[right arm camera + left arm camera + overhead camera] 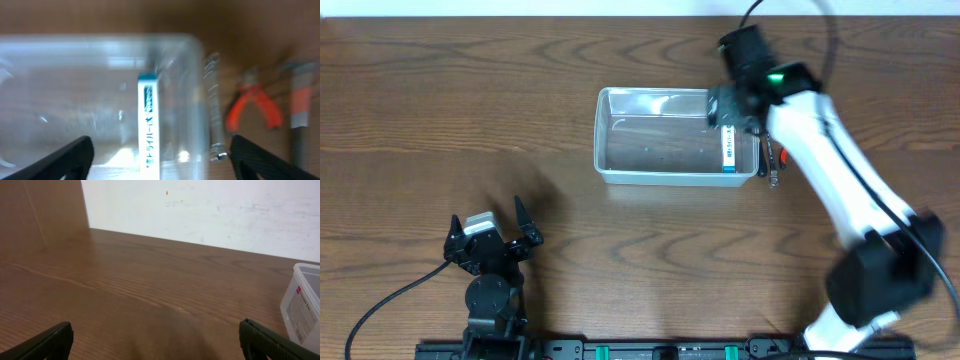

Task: Pack container
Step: 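Move the right gripper to the hammer and grasp its handle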

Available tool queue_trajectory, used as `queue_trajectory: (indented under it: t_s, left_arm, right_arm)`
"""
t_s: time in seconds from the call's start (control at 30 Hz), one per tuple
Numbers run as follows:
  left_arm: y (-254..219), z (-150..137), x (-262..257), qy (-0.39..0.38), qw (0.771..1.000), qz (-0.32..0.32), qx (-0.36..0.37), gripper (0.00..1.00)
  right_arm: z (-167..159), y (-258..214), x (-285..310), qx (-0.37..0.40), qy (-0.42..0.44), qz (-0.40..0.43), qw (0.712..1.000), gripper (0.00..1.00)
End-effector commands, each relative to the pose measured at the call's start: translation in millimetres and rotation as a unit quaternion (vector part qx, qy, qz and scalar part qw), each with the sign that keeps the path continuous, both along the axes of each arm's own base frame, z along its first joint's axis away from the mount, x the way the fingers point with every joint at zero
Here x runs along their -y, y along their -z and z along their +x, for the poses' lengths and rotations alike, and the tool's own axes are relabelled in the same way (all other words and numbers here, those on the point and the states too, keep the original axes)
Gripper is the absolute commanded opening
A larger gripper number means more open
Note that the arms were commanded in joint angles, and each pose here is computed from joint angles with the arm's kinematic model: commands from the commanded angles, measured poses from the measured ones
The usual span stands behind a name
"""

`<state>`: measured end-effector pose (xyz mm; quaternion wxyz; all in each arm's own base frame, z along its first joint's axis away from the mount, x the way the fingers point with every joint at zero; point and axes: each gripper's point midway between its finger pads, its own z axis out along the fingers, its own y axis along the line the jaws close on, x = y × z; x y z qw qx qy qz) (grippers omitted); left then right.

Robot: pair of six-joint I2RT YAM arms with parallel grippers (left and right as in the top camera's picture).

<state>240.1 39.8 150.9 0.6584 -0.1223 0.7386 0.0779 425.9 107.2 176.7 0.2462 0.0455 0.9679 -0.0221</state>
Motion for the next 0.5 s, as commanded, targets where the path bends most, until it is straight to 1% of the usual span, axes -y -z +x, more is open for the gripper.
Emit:
queue_trajectory:
  t_s: [0.0, 0.07, 0.13, 0.2, 0.3, 0.33, 0.37, 0.43, 0.47]
  left_arm:
    - [16.8, -1.6, -3.4, -0.009, 1.000, 0.004, -0.024, 0.98]
    - [16.8, -1.6, -3.4, -0.009, 1.000, 0.004, -0.024, 0.98]
    - [16.8, -1.6, -3.4, -0.009, 1.000, 0.004, -0.024, 0.98]
    - [16.8, -1.6, -3.4, -0.009, 1.000, 0.005, -0.024, 0.98]
    - [16.8, -1.6, -3.3, -0.009, 1.000, 0.004, -0.024, 0.98]
    - [16.8, -1.6, -3.3, -0.009, 1.000, 0.004, -0.024, 0.98]
    - [16.8, -1.6, -3.3, -0.009, 1.000, 0.004, -0.024, 0.98]
    - [16.8, -1.6, -3.3, -0.009, 1.000, 0.004, -0.024, 0.98]
    - [16.8, -1.6, -3.4, -0.009, 1.000, 0.004, -0.024, 0.98]
  right_arm:
    - [1.0, -68.1, 59.1, 0.084, 0.046, -0.066, 0.993, 0.92]
    - [-3.3, -77.9, 94.6, 0.088, 0.080, -0.096, 0.988, 0.95]
    - [-5.8, -75.3, 124.1, 0.074, 0.102, -0.111, 0.986, 0.98]
    - [-7.4, -63.0, 153.3, 0.052, 0.128, -0.119, 0.983, 0.98]
    - [-7.8, -30.5, 195.7, 0.013, 0.168, -0.118, 0.979, 0.99]
    - [-4.7, -18.3, 201.8, 0.002, 0.162, -0.107, 0.981, 0.98]
    - [1.6, -1.0, 203.2, -0.013, 0.134, -0.083, 0.987, 0.96]
    - [11.5, 24.1, 198.8, -0.032, 0.087, -0.036, 0.995, 0.91]
    - [14.8, 37.3, 198.7, -0.042, 0.076, -0.014, 0.996, 0.88]
